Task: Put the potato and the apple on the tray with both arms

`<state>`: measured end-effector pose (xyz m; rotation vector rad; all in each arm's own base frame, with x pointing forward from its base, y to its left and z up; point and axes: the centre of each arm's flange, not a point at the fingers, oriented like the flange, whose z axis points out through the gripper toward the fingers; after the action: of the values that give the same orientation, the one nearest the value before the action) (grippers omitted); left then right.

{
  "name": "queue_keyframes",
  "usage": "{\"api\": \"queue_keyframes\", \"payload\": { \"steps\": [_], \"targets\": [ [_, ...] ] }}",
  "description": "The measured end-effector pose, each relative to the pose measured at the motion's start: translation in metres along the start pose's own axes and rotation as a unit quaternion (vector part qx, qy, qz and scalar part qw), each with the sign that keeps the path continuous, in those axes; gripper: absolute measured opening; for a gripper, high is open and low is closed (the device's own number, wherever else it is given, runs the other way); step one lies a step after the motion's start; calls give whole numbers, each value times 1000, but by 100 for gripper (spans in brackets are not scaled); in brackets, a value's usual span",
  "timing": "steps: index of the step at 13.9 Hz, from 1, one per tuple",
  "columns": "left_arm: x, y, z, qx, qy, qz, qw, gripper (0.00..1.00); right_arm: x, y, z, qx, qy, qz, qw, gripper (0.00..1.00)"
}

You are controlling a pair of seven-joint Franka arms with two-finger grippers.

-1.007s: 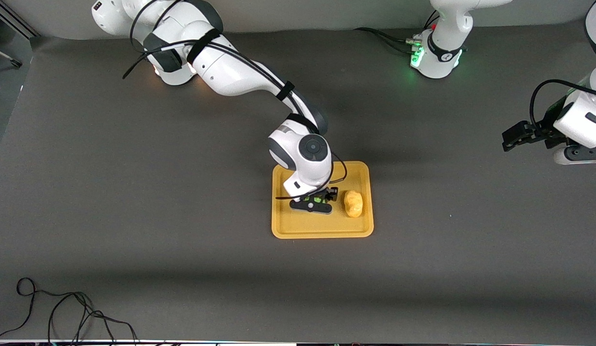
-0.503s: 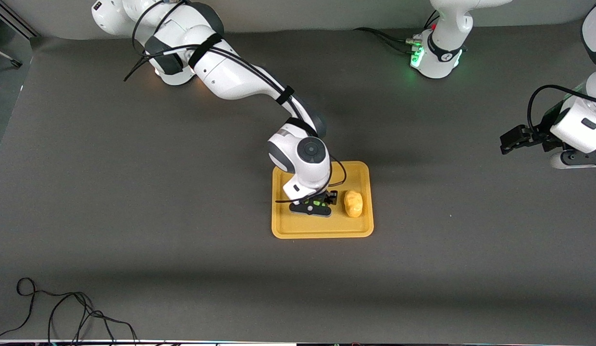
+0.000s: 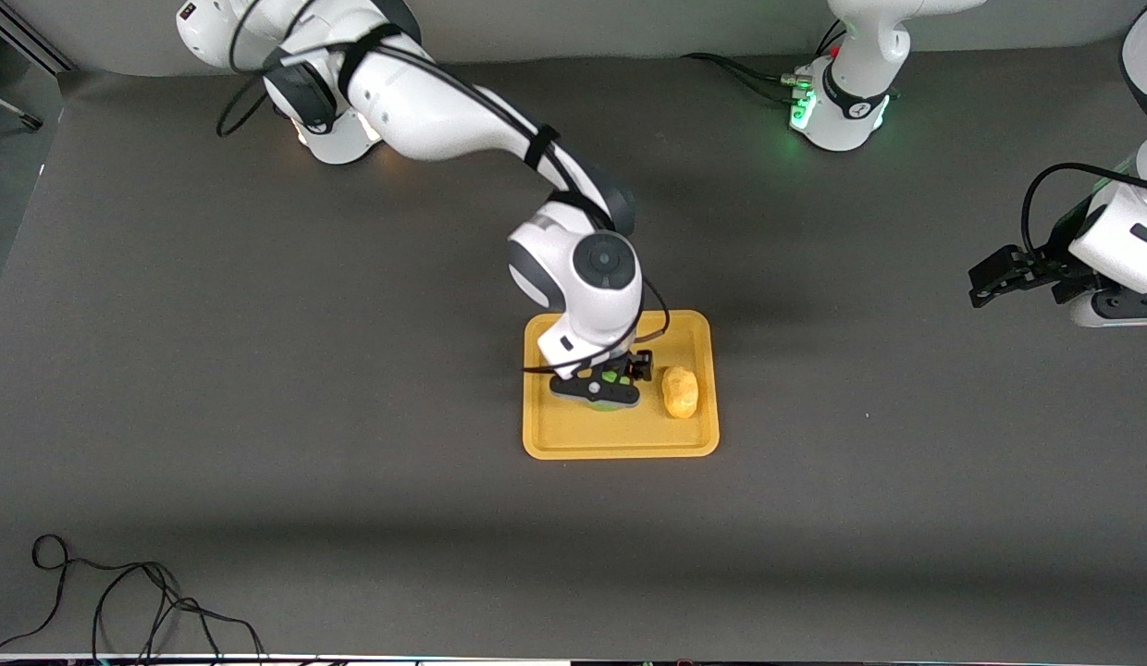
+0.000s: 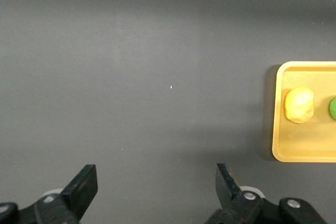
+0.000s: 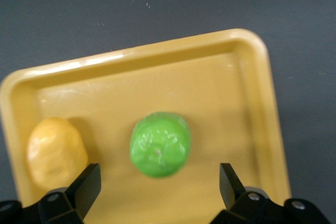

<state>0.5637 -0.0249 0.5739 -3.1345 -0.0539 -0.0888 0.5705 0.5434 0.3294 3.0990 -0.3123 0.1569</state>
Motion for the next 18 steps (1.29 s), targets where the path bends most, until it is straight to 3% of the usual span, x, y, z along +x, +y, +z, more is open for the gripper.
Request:
{"api": "queue_keyframes", "payload": {
  "steps": [3, 7, 11, 15, 18],
  "targets": [
    [1, -3, 0, 0, 3, 0, 1000, 100, 21, 41, -102, -14, -7, 10, 1000, 100],
    [1, -5, 0, 0, 3, 0, 1000, 100, 78, 148, -178, -43, -36, -52, 997, 100],
    [1, -5, 0, 0, 4, 1, 1000, 100, 123, 285, -218, -46, -56, -107, 992, 100],
    [2, -6, 0, 0, 6, 0, 1000, 100, 136, 423, -242, -12, -62, -142, 988, 100],
    [3, -6, 1, -5, 6, -2, 1000, 100, 142, 507, -238, -3, -63, -146, 987, 100]
  ]
}}
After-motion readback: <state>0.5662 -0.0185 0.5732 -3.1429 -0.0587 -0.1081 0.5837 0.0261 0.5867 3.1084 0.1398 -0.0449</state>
